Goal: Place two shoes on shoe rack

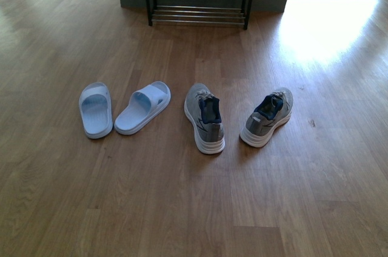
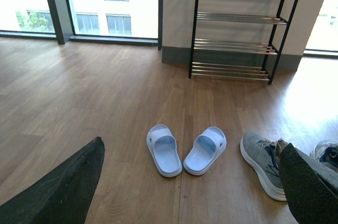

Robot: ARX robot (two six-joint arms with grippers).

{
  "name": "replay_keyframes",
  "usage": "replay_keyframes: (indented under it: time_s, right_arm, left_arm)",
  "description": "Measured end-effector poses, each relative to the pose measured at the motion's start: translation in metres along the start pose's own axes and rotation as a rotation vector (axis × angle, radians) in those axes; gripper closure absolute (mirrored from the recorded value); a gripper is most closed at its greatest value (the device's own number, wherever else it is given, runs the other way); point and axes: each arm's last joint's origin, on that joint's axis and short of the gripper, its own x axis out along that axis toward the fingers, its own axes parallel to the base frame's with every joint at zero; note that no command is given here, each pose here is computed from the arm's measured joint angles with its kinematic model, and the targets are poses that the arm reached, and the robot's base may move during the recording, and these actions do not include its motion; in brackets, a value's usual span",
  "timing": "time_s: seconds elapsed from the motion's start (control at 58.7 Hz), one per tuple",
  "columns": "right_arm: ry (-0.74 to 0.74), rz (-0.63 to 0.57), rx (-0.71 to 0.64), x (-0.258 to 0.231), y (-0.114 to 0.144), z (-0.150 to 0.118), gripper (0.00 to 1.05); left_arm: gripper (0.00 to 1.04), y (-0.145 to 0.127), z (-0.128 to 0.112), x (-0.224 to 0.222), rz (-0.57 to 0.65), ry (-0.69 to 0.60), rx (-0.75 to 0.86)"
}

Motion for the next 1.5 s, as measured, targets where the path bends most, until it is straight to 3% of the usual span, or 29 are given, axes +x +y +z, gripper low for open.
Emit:
replay_keyframes:
  time_s: [1.5]
  right_arm:
    - [0.0, 0.0, 0.0, 0.0, 0.0, 0.0, 0.09]
  left_arm:
    - [0.09, 0.0, 0.0, 0.0, 0.0, 0.0, 0.0]
